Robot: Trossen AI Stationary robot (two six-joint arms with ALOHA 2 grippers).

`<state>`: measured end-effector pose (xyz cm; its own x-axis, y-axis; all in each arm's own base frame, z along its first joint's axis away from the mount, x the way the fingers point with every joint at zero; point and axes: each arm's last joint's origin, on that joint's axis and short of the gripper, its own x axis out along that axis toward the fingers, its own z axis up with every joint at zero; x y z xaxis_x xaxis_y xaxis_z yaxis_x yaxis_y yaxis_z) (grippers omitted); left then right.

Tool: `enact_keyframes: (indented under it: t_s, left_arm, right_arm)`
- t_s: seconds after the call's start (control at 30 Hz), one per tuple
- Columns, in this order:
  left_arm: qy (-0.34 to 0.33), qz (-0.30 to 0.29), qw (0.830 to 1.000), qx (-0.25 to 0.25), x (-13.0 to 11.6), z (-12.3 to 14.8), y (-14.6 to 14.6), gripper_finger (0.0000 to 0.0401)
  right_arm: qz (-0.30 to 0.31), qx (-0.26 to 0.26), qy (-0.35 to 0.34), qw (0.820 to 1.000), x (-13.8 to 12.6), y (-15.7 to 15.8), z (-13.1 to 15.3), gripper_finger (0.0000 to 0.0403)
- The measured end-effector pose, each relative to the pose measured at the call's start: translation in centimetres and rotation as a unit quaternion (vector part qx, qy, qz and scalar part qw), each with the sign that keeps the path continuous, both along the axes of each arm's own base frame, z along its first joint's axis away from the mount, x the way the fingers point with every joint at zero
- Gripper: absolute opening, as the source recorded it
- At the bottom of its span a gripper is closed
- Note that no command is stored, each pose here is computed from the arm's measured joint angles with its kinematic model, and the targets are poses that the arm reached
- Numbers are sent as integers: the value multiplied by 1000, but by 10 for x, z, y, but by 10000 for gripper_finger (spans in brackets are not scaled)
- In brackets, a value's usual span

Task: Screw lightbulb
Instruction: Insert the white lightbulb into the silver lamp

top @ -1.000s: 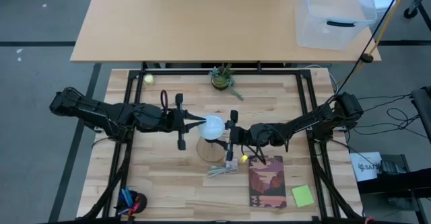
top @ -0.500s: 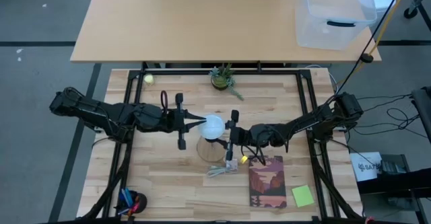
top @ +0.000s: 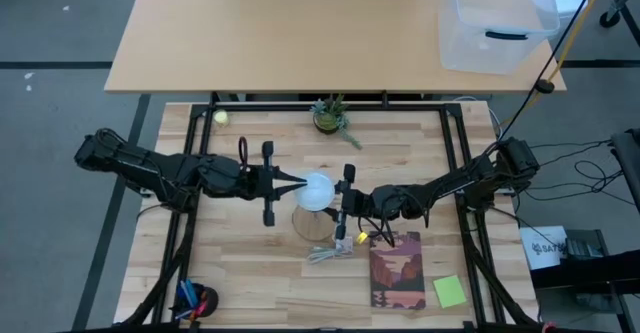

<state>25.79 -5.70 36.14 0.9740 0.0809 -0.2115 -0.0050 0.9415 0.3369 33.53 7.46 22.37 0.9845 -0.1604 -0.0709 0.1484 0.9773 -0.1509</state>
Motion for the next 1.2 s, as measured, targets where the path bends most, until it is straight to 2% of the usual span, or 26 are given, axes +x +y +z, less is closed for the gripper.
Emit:
enact_keyframes:
  t_s: [0.4, 0.67, 0.8, 1.0, 1.1, 1.2]
  left_arm:
    - [-3, -4, 1000, 7, -1, 1, -2, 37]
    - [-13, 11, 1000, 9, -2, 3, -1, 102]
    - [-32, 8, 999, 16, -12, 12, -2, 126]
    - [-61, -10, 998, 2, -34, 27, -6, 122]
    - [-41, -7, 999, -21, -36, 19, -9, 114]
    - [-13, 12, 999, -35, -32, -3, -12, 109]
  right_arm:
    - [-5, 8, 6, 1000, 0, -1, 0, 146]
    - [-6, 9, 6, 1000, 0, -1, 0, 145]
    - [-7, 12, 7, 1000, 0, -1, 0, 145]
    - [-7, 13, 8, 1000, 0, -1, -1, 145]
    - [-7, 13, 8, 1000, 0, -1, -1, 145]
    - [-7, 11, 8, 1000, 0, -1, -1, 145]
